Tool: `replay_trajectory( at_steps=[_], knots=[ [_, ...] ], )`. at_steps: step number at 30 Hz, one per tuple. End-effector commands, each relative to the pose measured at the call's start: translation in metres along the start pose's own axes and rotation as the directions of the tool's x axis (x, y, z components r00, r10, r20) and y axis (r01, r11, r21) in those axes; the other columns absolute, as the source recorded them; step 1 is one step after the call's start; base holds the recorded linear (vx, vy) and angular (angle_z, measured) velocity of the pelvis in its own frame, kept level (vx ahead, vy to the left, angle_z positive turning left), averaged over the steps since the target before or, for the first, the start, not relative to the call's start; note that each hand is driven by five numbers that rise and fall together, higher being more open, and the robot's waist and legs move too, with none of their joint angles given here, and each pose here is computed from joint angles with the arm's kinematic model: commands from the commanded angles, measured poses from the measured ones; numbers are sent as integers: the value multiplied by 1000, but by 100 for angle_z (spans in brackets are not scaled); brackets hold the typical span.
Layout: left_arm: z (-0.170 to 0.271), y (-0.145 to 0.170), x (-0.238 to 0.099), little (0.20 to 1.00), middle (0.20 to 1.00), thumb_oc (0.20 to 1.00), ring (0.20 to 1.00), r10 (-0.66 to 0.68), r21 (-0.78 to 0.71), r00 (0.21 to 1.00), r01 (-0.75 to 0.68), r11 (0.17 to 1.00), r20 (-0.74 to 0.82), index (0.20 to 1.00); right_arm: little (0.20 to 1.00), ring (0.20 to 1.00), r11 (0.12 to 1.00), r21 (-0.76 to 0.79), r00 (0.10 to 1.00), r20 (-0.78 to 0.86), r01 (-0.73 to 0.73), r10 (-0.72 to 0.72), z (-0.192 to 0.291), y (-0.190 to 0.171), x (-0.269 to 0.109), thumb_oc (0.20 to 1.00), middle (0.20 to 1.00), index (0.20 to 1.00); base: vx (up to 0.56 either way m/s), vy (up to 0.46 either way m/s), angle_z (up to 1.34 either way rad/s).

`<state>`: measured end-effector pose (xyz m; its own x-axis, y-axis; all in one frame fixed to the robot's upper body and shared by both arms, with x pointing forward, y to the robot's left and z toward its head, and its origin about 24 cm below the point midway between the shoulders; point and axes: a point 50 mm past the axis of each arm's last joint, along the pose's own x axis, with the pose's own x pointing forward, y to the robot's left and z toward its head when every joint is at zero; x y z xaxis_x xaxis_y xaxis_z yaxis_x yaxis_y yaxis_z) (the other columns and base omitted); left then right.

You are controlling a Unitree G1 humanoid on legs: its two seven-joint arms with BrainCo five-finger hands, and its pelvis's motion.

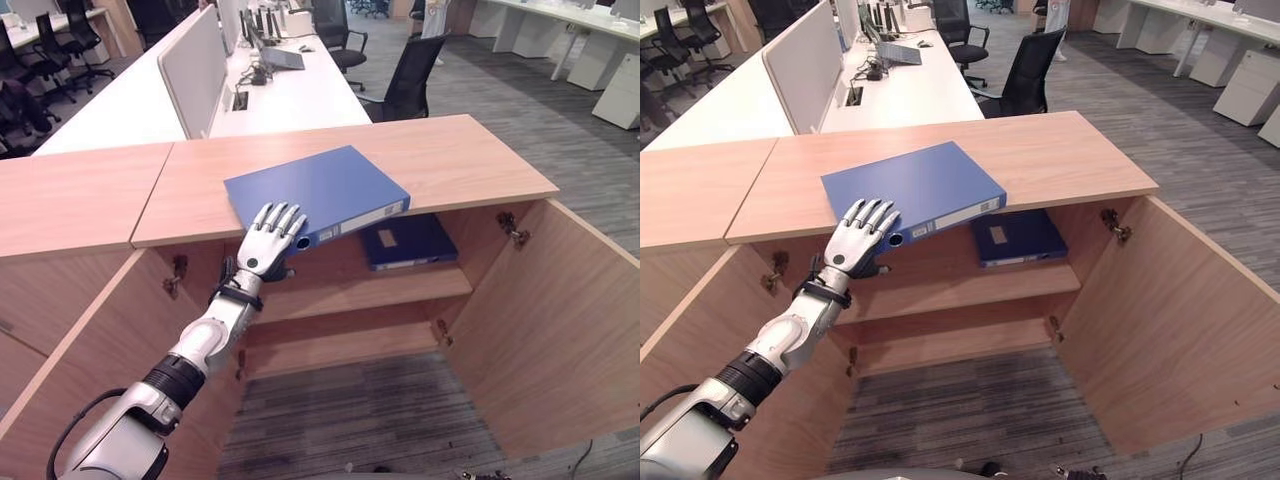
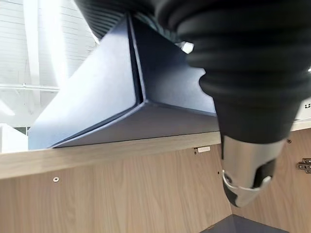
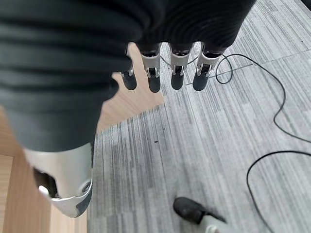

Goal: Put the empty folder in the office cabinet

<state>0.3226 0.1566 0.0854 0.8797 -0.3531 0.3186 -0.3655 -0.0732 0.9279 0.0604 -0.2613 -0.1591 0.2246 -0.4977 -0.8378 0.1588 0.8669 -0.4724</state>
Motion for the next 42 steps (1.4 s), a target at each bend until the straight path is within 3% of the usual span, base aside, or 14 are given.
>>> replay_trajectory(
  at_steps=[1,7,16,17,18,33,38,41,42],
  knots=[
    [-27,39,38,1000,1000,1000,1000,168,134,984,-159,978,-58,1000,1000,1000,998,-67,1000,13,14,-13,9,0,1,1000,1000,1000,0,0,0],
    [-43,63,47,1000,1000,1000,1000,277,185,954,-253,950,-118,1000,1000,1000,997,-75,1000,6,6,-6,9,2,1,1000,1000,1000,0,0,0],
    [-49,65,48,1000,1000,1000,1000,289,210,946,-255,944,-148,1000,1000,1000,997,-76,1000,12,-1,1,11,4,1,1000,1000,1000,0,0,0],
    [-48,64,48,743,743,743,743,272,212,953,-240,947,-136,743,1000,1000,997,-75,1000,11,1,0,11,3,1,1000,1000,1000,0,0,0],
    [-47,63,48,200,200,200,200,266,212,955,-235,949,-134,200,1000,1000,997,-76,1000,13,-1,1,11,3,1,1000,1000,1000,0,0,0],
    [-49,36,34,200,200,200,200,126,170,980,-99,980,-155,200,1000,1000,997,-70,1000,-8,9,-10,2,-1,1,1000,1000,1000,0,0,0],
    [-38,28,29,200,200,200,200,77,54,984,-69,996,-162,200,1000,1000,999,-52,1000,-22,3,-4,0,1,0,1000,1000,1000,-1,0,-3],
    [-25,33,19,200,200,200,200,76,-128,987,-95,987,-143,200,1000,1000,999,-35,999,-32,-12,11,0,4,0,1000,1000,1000,0,0,0],
    [-16,34,4,200,200,200,200,74,-285,986,-114,952,-147,200,1000,1000,999,0,999,-29,-43,43,3,9,-1,1000,1000,1000,0,0,0]
  ],
)
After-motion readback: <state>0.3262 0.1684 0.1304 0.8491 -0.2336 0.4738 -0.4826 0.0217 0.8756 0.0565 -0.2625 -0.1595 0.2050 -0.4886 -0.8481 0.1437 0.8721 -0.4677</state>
